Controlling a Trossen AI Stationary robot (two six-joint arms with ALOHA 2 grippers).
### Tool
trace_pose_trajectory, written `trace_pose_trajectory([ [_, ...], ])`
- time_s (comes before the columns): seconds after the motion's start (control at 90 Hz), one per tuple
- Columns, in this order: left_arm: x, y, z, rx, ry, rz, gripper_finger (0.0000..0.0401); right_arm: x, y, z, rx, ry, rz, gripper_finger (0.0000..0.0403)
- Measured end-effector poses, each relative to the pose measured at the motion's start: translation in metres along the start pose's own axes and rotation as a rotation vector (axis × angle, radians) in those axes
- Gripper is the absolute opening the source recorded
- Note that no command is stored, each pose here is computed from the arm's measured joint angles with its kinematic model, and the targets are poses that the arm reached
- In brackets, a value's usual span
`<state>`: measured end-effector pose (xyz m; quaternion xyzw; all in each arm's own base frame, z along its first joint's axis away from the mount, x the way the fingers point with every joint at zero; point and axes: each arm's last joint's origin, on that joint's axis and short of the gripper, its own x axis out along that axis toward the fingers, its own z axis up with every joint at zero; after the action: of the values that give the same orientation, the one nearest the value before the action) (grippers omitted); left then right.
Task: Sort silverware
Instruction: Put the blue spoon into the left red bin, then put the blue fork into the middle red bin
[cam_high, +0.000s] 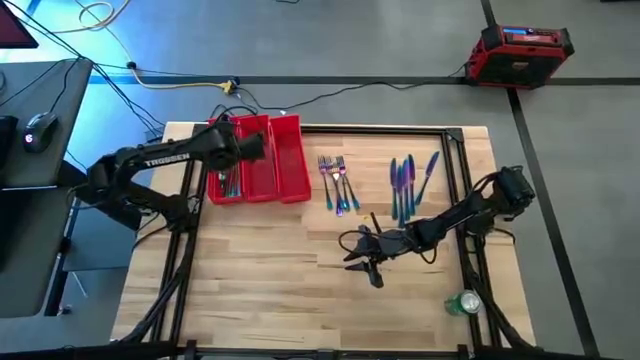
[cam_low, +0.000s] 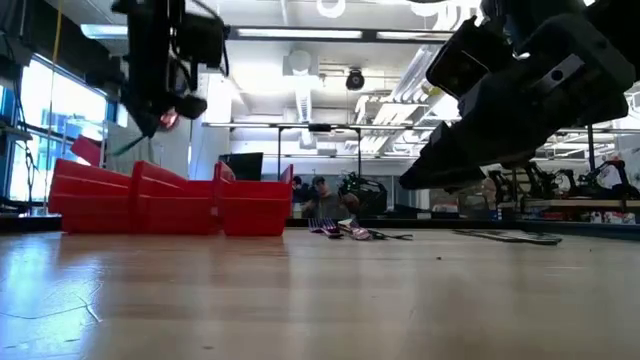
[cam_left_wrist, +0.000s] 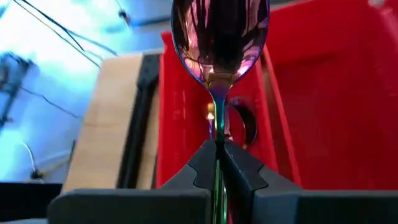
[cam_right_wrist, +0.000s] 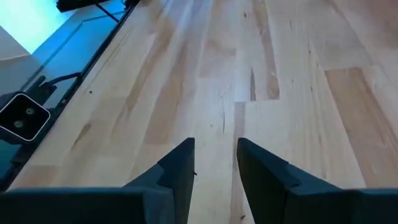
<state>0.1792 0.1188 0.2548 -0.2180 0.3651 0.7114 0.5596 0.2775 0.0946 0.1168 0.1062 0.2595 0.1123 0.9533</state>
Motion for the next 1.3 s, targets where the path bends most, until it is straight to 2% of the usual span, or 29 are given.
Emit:
trace_pose_trajectory([
  [0.144,0.026,0.000,0.006,-0.009,0.079,-0.002,0.0000,0.000,0.000,0.000,0.000,0.003,-0.001,0.0110],
  [0.322,0.045,0.005,0.014,-0.025,0.174,0.006,0.0000,0.000,0.000,0.000,0.000,0.004,-0.001,0.0110],
  [0.578,0.063,-0.004,0.014,0.005,0.319,-0.049,0.0016,0.000,0.000,0.000,0.000,0.005,-0.002,0.0110],
  [0.878,0.074,-0.014,0.008,0.090,0.373,-0.031,0.0039,0.000,0.000,0.000,0.000,0.005,-0.002,0.0110],
  [1.011,0.056,-0.006,0.019,0.128,0.340,-0.051,0.0043,0.000,0.000,0.000,0.009,0.005,-0.002,0.0110],
  [1.089,0.035,-0.002,0.027,0.126,0.286,-0.083,0.0044,0.000,0.000,-0.001,0.072,0.006,-0.002,0.0110],
  [1.167,0.008,0.001,0.031,0.126,0.213,-0.160,0.0044,0.000,0.000,-0.001,0.158,0.009,-0.004,0.0110],
  [1.3,-0.039,0.010,0.021,0.154,0.073,-0.317,0.0044,0.000,-0.002,0.000,0.179,-0.016,-0.056,0.0110],
])
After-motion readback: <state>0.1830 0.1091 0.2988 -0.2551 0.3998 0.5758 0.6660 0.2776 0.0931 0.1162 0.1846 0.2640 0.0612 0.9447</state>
